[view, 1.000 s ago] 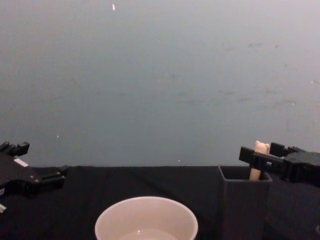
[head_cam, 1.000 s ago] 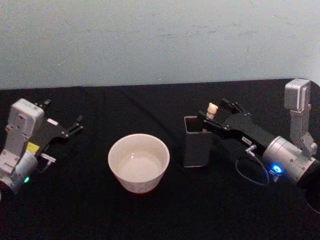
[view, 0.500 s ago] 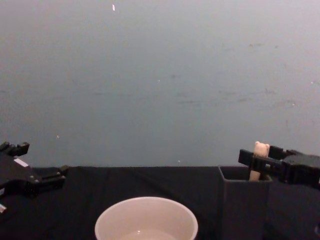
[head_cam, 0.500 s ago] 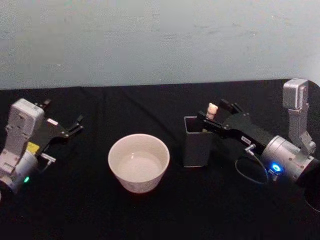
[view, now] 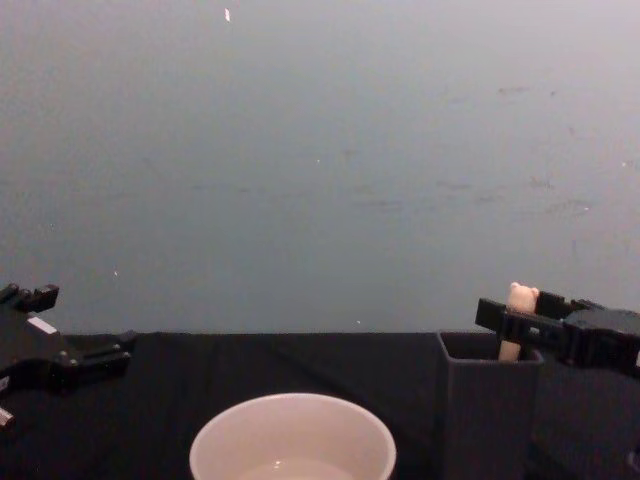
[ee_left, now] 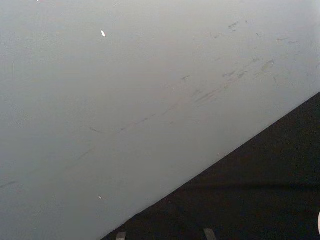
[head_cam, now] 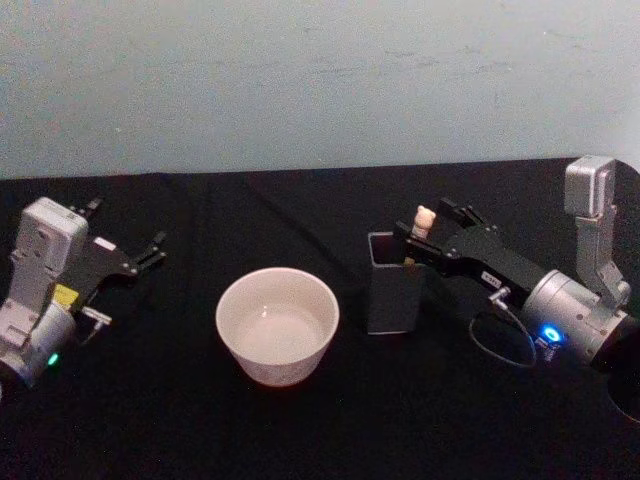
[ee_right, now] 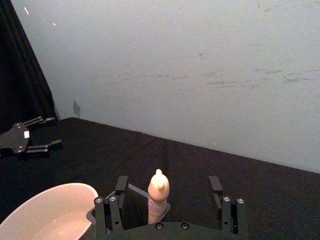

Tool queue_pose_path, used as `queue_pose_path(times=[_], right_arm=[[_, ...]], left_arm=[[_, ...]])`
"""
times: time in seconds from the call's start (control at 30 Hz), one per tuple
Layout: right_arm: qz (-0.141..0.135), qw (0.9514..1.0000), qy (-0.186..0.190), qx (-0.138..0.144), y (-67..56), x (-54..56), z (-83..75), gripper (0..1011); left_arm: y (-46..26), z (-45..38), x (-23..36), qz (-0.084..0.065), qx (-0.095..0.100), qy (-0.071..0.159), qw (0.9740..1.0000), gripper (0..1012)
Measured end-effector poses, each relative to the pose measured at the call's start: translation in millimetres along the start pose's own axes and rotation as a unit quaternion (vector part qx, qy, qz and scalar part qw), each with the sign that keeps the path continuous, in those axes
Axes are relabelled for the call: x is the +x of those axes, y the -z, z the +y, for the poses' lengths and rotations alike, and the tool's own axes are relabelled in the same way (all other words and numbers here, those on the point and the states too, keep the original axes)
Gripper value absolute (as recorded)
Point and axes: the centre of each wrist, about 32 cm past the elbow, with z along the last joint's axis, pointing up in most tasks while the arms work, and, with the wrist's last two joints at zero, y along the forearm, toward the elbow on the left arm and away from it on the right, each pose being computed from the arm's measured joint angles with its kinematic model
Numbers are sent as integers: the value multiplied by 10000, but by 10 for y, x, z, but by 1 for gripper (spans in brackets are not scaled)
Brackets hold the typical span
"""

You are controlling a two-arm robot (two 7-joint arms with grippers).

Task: Pick up the stirring spoon with one hand, stir inside the cup, then place it back in its original position.

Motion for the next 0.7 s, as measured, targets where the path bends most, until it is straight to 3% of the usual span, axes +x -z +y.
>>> queue_pose_path(times=[0.4, 0.7], right_arm=[[2, 10000, 2, 2, 1, -2, -2, 997], [1, 10000, 4, 5, 2, -4, -2, 761]], left_arm=[[0, 0, 0, 0, 0, 0, 10000, 1001], [0, 0, 0, 0, 0, 0, 10000, 1001]])
